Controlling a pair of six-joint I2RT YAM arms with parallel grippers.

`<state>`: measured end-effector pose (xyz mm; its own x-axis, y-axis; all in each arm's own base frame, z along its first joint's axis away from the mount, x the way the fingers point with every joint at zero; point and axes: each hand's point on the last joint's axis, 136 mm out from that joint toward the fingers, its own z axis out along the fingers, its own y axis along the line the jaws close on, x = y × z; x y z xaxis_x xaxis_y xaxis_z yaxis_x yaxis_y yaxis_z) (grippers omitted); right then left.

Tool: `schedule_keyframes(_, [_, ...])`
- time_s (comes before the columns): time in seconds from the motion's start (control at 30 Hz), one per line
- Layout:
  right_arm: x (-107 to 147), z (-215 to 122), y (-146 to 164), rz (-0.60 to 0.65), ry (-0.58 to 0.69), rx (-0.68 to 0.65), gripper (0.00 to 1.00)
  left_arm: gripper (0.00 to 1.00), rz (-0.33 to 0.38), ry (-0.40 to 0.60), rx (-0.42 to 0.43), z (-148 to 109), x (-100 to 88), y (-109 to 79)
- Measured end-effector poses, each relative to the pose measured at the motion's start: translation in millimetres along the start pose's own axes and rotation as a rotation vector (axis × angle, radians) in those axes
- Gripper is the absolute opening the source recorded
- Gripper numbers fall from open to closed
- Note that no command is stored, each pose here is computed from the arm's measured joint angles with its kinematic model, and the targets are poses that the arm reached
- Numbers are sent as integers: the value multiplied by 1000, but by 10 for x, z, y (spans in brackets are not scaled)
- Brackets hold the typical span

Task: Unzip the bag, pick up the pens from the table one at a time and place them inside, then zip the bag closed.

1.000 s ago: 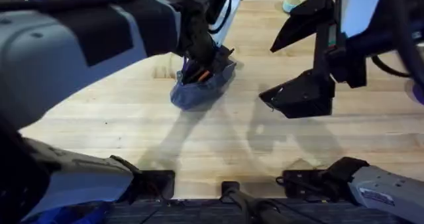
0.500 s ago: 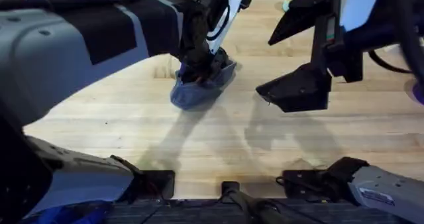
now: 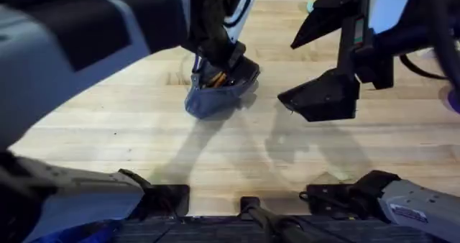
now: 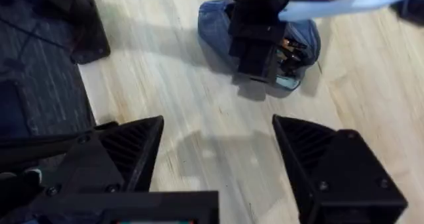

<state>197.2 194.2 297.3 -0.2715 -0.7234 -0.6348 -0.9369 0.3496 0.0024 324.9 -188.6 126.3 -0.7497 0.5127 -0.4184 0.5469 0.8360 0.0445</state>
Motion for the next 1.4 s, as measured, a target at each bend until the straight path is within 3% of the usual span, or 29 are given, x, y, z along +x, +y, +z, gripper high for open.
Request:
schedule_keyframes(0.4, [0,1,0,0,0,0,998,993,-13,-250,-25,-1004,-171,52])
schedule_keyframes(0.9, [16,98,-42,13,26,-16,997,993,-69,-326,-205,-1918,472,388])
schedule_keyframes(1.03, [19,111,-46,15,30,-19,997,993,-103,-325,-282,-2063,642,544])
schedule_keyframes(1.2, [20,112,-46,15,30,-19,997,993,-106,-248,-342,-2063,857,634])
schedule_keyframes(1.4, [12,112,-51,13,27,-17,997,993,-46,-218,-374,-2042,885,675])
